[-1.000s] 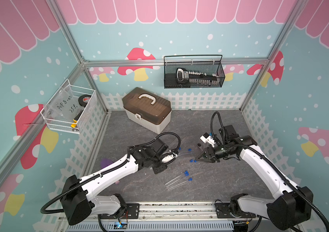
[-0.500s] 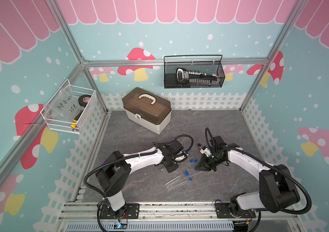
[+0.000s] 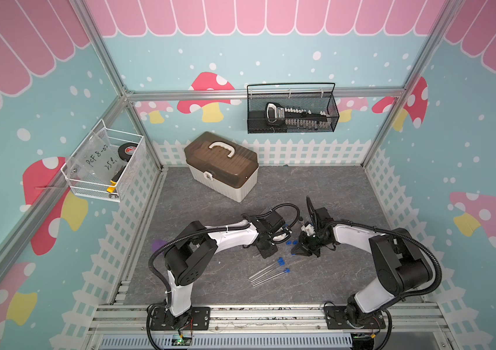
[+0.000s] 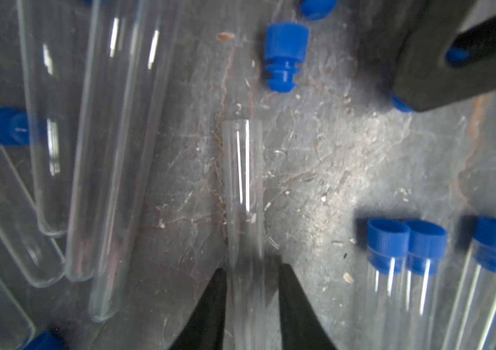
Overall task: Remove stoppers from test tubes
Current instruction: Place the test tube at the center of the board, then pick up the test tube at the center of the board.
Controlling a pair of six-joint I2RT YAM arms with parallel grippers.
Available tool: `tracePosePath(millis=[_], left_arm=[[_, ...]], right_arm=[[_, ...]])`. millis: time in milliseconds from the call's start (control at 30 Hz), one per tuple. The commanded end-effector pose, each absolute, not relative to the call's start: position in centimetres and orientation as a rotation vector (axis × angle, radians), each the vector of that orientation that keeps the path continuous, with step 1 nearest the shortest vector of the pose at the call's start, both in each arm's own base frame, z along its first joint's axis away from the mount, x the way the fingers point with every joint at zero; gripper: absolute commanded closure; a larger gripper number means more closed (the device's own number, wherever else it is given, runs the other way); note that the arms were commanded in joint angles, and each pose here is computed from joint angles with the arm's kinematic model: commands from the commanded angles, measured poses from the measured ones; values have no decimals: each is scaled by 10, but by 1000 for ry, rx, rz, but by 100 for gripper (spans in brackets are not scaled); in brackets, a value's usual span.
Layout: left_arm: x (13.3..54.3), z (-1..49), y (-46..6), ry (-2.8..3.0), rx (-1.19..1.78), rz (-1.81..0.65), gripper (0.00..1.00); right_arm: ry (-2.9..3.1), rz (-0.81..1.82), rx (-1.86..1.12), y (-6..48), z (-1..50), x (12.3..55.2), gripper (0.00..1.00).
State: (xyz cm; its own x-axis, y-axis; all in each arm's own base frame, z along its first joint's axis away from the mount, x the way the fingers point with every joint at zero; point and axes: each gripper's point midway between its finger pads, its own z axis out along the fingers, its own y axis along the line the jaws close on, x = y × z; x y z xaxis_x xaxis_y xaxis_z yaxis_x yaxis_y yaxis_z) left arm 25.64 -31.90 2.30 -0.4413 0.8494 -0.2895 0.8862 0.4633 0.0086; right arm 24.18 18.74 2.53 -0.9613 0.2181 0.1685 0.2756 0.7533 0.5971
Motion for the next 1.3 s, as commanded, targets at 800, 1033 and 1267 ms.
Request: tracePosePath(millis=[800,1033,1267], left_arm=[[203,63,-318,2565,1144,-319,58],[202,44,-325,2597,1124,-257,60],[201,32,-319,2614,1147,-210,63]], right_arm=[[-2935,-1058,-333,181,68,224,54],[-2941,-1092,-318,181,75,220,54],[-2941,-1091,-333,178,73,213,54]])
